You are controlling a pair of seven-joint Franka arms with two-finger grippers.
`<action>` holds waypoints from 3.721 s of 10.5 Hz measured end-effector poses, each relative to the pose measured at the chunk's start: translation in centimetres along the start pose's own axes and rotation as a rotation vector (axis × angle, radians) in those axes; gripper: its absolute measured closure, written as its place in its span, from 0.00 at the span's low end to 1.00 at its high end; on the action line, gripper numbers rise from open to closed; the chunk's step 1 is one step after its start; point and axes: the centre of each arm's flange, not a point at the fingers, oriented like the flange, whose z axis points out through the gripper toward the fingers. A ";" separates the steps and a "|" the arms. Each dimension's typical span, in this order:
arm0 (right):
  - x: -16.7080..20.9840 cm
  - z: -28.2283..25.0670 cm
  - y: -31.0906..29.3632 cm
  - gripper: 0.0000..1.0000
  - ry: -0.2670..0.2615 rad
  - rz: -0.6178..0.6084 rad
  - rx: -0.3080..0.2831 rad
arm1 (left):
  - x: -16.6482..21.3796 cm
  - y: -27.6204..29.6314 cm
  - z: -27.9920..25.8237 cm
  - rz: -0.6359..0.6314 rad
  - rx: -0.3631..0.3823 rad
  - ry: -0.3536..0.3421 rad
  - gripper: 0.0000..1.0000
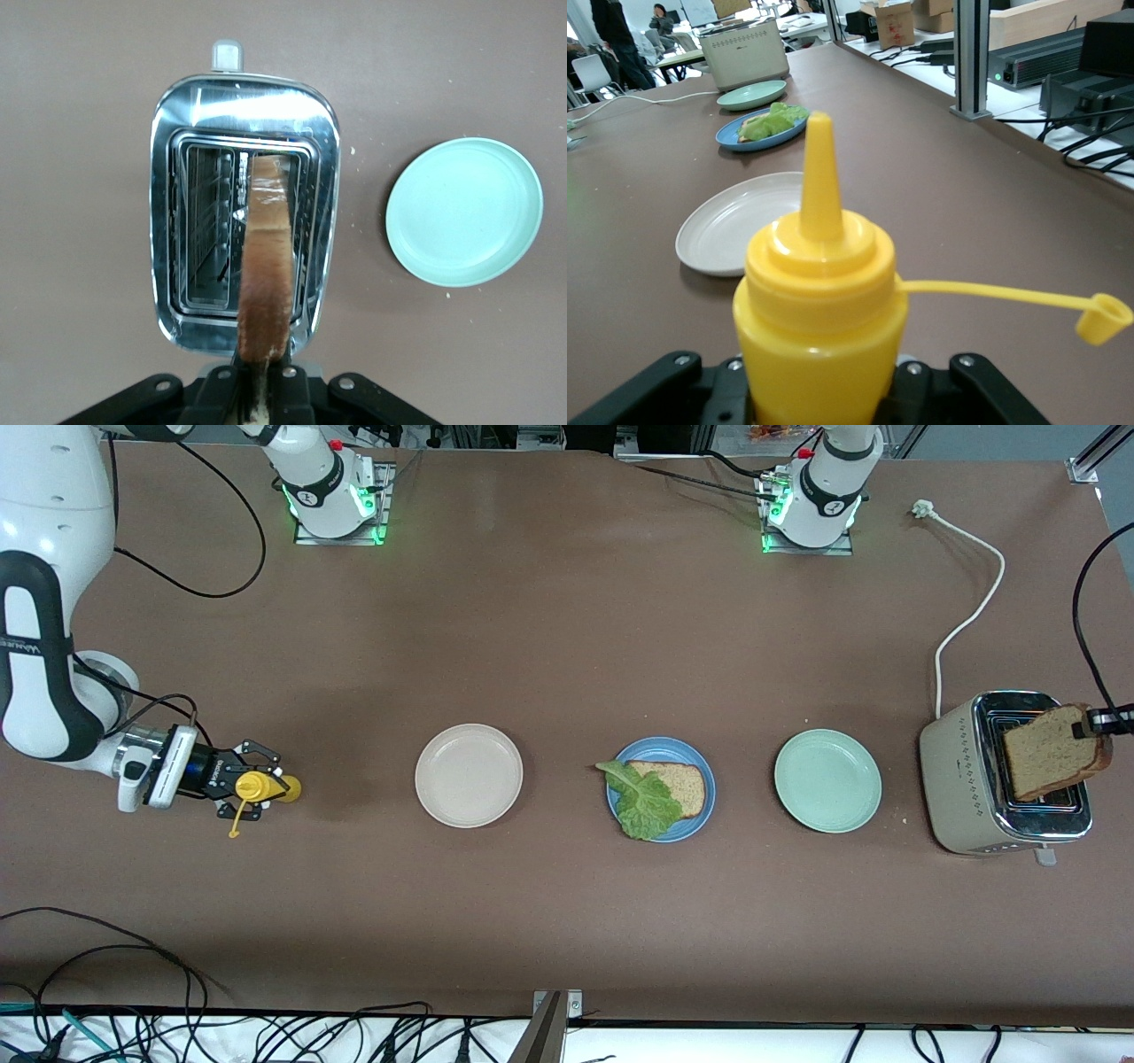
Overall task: Make sandwich in blue plate with both arms
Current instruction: 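Lift the bread slice from the toaster and carry it over the blue plate, then lower the bread onto the lettuce while the right gripper releases the bottle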
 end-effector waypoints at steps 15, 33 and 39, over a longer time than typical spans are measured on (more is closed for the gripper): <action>-5.8 1.3 -0.6 0.88 0.071 -0.109 0.027 | -0.1 15.9 3.3 0.120 -0.480 -0.188 0.91; -7.5 -0.5 0.0 0.00 0.070 -0.098 -0.011 | 5.2 38.9 25.9 0.169 -0.978 -0.252 0.91; -7.6 -5.8 1.0 0.00 -0.055 0.023 -0.011 | 5.5 38.2 28.0 0.153 -0.973 -0.264 0.86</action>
